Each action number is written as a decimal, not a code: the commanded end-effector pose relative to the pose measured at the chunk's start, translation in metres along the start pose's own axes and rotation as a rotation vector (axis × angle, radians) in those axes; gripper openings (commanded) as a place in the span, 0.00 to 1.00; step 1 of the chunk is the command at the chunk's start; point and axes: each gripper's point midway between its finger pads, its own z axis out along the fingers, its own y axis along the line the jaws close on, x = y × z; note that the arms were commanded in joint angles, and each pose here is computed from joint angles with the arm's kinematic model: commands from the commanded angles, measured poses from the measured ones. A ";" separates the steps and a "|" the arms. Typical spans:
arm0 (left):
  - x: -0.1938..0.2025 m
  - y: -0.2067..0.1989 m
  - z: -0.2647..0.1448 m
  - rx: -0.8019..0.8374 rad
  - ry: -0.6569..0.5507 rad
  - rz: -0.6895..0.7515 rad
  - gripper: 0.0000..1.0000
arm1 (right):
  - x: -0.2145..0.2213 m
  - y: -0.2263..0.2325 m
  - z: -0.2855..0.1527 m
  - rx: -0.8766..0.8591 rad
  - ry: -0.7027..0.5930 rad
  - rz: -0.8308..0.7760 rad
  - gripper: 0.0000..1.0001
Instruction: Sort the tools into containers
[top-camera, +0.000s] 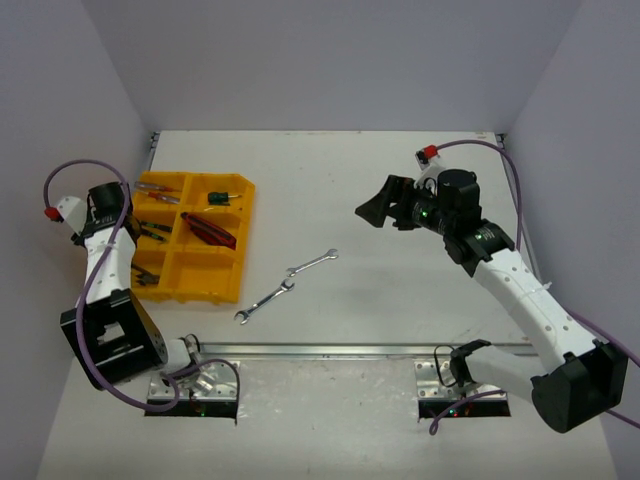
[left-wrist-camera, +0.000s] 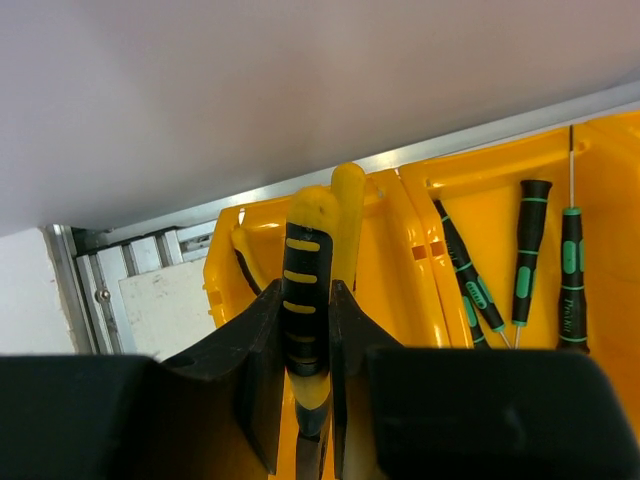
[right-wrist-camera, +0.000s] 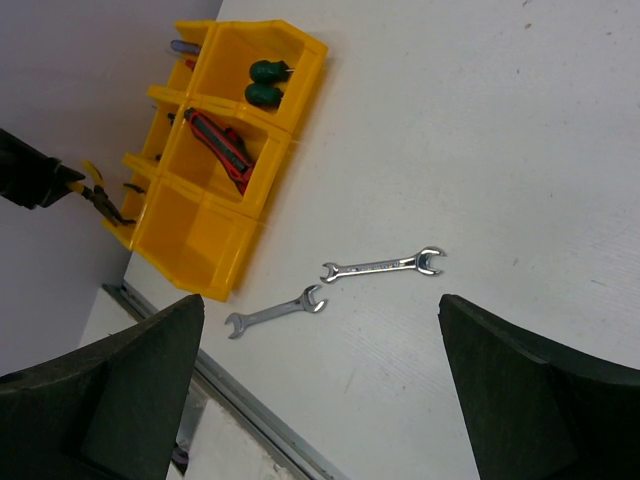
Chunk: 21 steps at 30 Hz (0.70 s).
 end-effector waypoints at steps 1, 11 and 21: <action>-0.013 0.001 0.004 -0.016 -0.046 -0.024 0.08 | -0.015 0.013 -0.004 -0.052 -0.058 -0.008 0.99; -0.017 -0.011 -0.015 0.107 -0.018 -0.074 1.00 | 0.008 0.006 0.022 -0.069 0.073 0.020 0.99; -0.024 -0.064 -0.140 0.799 0.011 -0.125 1.00 | 0.080 0.006 0.095 -0.017 0.413 -0.646 0.99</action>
